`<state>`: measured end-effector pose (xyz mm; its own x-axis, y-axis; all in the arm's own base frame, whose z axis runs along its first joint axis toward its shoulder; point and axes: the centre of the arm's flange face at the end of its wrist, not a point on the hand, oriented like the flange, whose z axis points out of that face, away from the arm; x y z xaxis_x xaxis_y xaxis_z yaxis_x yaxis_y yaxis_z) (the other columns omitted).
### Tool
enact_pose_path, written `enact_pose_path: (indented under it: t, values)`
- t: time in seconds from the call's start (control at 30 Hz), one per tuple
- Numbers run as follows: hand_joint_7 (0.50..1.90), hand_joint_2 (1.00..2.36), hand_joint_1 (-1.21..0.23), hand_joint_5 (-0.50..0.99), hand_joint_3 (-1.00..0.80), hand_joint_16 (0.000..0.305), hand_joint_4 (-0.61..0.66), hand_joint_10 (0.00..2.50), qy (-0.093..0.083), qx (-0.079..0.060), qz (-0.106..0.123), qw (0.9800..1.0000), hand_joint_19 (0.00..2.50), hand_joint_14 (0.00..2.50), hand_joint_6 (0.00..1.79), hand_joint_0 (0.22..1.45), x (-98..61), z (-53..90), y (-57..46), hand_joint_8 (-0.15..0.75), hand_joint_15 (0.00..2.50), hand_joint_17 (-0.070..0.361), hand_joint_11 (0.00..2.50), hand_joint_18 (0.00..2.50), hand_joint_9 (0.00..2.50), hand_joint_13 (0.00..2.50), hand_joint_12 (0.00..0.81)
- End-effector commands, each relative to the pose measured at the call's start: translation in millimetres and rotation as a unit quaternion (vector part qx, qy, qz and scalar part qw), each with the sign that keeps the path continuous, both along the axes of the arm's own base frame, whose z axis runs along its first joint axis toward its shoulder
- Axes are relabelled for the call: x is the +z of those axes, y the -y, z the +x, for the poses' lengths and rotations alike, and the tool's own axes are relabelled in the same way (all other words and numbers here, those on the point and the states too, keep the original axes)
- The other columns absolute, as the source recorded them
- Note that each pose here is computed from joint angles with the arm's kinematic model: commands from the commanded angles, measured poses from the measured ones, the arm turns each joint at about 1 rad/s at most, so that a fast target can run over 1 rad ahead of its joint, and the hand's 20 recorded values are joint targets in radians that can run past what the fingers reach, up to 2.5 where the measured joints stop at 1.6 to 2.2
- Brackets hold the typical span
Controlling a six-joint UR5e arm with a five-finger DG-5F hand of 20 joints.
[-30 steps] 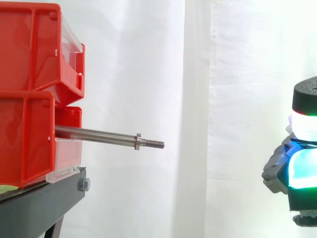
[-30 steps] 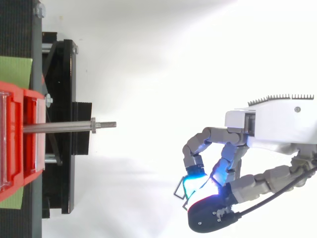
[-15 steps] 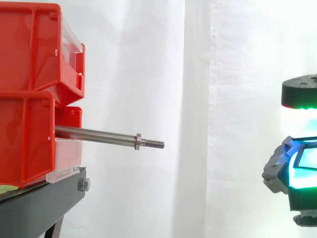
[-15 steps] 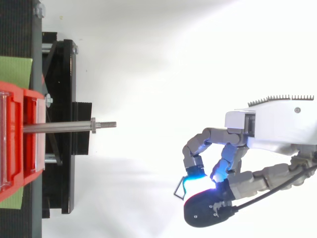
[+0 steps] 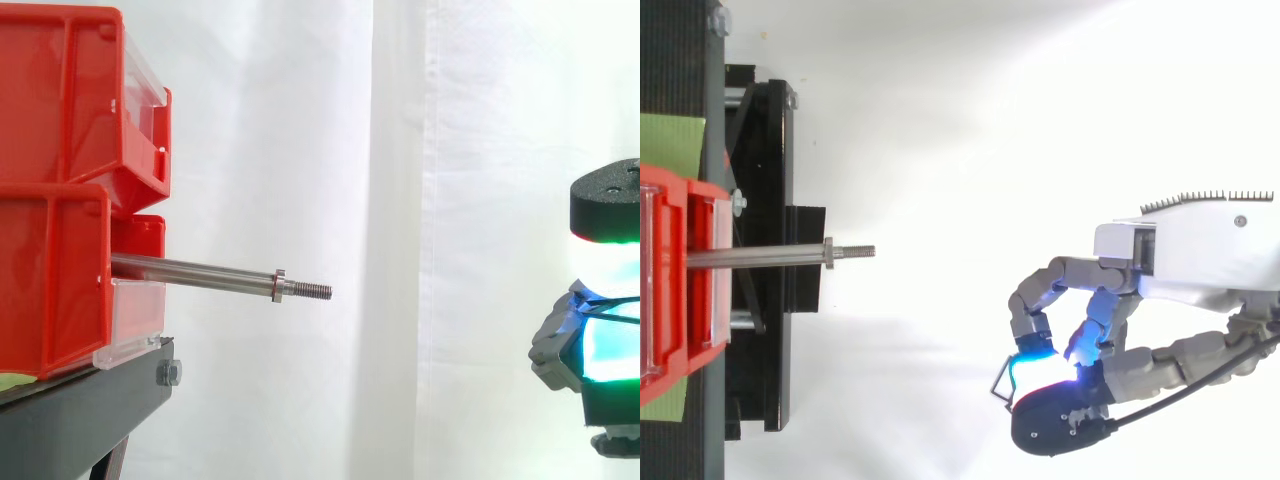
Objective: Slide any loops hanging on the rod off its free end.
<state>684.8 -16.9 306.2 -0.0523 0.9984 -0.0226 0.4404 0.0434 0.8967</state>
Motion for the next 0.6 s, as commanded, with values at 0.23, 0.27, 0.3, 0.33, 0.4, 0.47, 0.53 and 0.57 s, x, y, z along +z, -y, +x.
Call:
enact_pose_path:
  t: [0.23, 0.27, 0.3, 0.33, 0.4, 0.47, 0.53, 0.57]
  values:
    - [1.28, 1.02, -0.81, -0.18, -0.25, 0.066, 0.12, 0.03, 0.0, 0.0, 0.0, 1.0, 0.69, 0.02, 0.9, 0.67, 0.4, 0.0, -0.4, 0.303, 0.51, 0.149, 0.62, 0.82, 1.06, 0.94, 0.376]
    - [1.29, 1.02, -0.81, -0.18, -0.26, 0.066, 0.13, 0.03, 0.0, 0.001, 0.0, 1.0, 0.68, 0.02, 0.9, 0.67, 0.3, -0.2, -1.4, 0.297, 0.51, 0.149, 0.63, 0.82, 1.06, 0.94, 0.376]
    - [1.29, 1.02, -0.81, -0.17, -0.29, 0.066, 0.14, 0.03, 0.0, 0.001, 0.0, 1.0, 0.68, 0.02, 0.9, 0.68, 0.3, -0.2, -1.4, 0.302, 0.5, 0.148, 0.63, 0.82, 1.07, 0.94, 0.375]
    - [1.29, 1.01, -0.79, -0.17, -0.32, 0.066, 0.15, 0.02, 0.001, 0.002, 0.0, 1.0, 0.69, 0.02, 0.9, 0.67, 1.6, 0.4, -2.6, 0.298, 0.52, 0.148, 0.63, 0.82, 1.08, 0.94, 0.374]
    - [1.29, 1.01, -0.78, -0.17, -0.36, 0.065, 0.17, 0.02, 0.0, 0.002, 0.0, 1.0, 0.69, 0.02, 0.9, 0.67, 0.5, 0.4, -2.6, 0.302, 0.51, 0.147, 0.62, 0.83, 1.09, 0.94, 0.375]
    - [1.3, 1.01, -0.76, -0.16, -0.4, 0.066, 0.19, 0.02, 0.003, 0.002, 0.0, 1.0, 0.69, 0.02, 0.89, 0.66, 4.1, 1.3, -3.8, 0.3, 0.5, 0.147, 0.62, 0.83, 1.09, 0.95, 0.378]
    - [1.32, 1.0, -0.72, -0.15, -0.45, 0.065, 0.22, 0.02, 0.003, 0.003, 0.001, 1.0, 0.69, 0.02, 0.89, 0.65, 5.4, 1.7, -5.0, 0.308, 0.52, 0.147, 0.62, 0.83, 1.12, 0.96, 0.378]
    - [1.32, 1.0, -0.72, -0.15, -0.45, 0.065, 0.22, 0.03, 0.003, 0.002, 0.0, 1.0, 0.69, 0.02, 0.89, 0.65, 5.4, 1.7, -3.9, 0.307, 0.52, 0.146, 0.62, 0.84, 1.13, 0.96, 0.379]
